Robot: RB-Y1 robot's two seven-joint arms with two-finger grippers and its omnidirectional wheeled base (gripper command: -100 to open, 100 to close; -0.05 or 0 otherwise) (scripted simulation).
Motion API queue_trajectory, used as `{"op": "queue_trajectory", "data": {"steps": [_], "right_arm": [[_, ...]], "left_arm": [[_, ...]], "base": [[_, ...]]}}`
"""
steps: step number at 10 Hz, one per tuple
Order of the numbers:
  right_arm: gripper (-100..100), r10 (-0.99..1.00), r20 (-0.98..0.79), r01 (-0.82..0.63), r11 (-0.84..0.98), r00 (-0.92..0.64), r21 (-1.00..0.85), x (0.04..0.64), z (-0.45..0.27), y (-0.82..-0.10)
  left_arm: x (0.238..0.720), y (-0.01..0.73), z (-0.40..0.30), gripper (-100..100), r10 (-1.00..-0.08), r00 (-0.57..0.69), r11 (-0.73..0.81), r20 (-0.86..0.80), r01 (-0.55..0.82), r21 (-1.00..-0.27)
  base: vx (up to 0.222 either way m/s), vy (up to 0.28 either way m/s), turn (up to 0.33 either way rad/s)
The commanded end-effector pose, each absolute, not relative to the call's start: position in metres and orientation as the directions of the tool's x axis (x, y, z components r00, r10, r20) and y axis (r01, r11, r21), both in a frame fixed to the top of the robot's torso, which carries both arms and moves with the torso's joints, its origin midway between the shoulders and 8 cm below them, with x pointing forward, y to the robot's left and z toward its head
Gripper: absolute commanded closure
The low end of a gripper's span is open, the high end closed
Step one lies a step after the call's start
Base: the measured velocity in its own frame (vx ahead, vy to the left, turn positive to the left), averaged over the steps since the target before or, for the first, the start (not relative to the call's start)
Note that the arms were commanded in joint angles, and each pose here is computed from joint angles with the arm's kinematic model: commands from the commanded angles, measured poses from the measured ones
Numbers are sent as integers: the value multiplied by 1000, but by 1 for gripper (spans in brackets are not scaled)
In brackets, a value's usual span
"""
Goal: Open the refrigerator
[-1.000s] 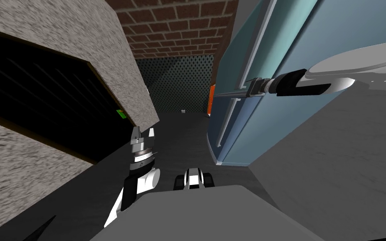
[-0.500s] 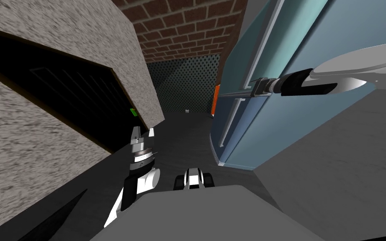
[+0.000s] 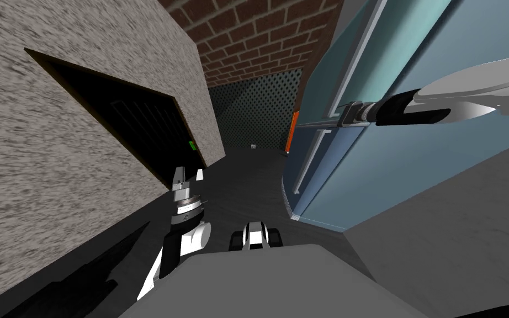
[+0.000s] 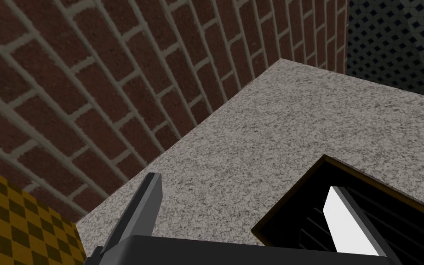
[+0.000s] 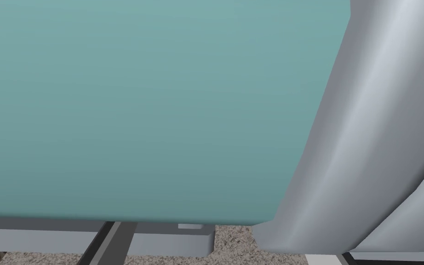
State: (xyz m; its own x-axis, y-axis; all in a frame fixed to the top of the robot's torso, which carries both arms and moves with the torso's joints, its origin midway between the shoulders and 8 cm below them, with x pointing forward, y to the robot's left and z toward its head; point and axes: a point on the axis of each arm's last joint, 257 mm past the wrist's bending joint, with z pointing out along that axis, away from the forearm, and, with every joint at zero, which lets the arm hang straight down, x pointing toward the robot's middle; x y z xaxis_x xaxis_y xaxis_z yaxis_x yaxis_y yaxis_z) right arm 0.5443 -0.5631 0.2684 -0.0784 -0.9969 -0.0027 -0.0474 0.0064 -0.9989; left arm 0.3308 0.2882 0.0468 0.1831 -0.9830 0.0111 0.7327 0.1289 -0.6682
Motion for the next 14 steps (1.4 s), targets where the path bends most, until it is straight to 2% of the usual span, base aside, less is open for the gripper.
{"op": "queue_trajectory", "data": {"steps": [1,5,10,14], "right_arm": [[100,-1000,-10,-39,10,-5,-999,546,271,-529],[100,-999,-12,-41,10,41,-999,547,270,-508],[100,-977,-13,-40,4,213,-999,542,270,-427],[100,-954,-7,-38,-5,301,-999,534,269,-384]], "left_arm": [[331,288,47,0,-983,183,129,11,733,-668],[331,288,47,0,-983,183,129,11,733,-668],[331,288,47,0,-983,183,129,11,733,-668],[331,288,47,0,-983,183,129,11,733,-668]], "base": [[151,7,-412],[89,11,-163],[135,9,-324],[100,25,-213]]}}
